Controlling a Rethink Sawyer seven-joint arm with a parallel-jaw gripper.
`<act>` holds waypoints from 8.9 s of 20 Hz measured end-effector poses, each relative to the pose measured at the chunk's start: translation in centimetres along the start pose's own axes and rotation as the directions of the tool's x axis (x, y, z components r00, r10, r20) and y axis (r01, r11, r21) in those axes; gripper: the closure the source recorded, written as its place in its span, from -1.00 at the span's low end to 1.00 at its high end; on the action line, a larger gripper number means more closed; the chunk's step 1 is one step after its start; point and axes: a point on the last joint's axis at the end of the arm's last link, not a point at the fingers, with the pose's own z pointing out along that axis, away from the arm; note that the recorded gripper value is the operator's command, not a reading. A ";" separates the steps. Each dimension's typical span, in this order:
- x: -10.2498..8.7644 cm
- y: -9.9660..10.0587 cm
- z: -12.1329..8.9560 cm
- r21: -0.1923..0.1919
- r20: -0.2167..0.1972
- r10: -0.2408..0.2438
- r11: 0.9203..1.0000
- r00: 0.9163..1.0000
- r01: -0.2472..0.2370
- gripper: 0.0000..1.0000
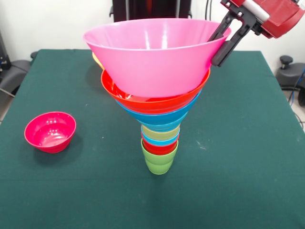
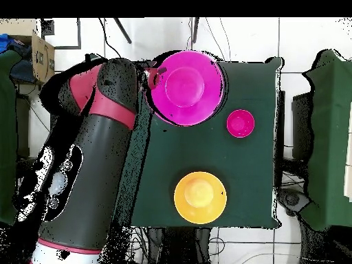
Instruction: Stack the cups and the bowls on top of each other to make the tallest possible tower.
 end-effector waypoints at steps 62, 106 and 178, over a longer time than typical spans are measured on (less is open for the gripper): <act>-1.1 -3.2 -1.2 -0.019 -0.012 0.065 0.998 0.998 -0.065 1.00; -0.6 -1.7 -1.1 -0.044 -0.023 0.059 0.997 0.998 -0.060 1.00; 3.2 -0.5 1.3 -0.022 -0.089 0.021 0.999 0.996 -0.023 1.00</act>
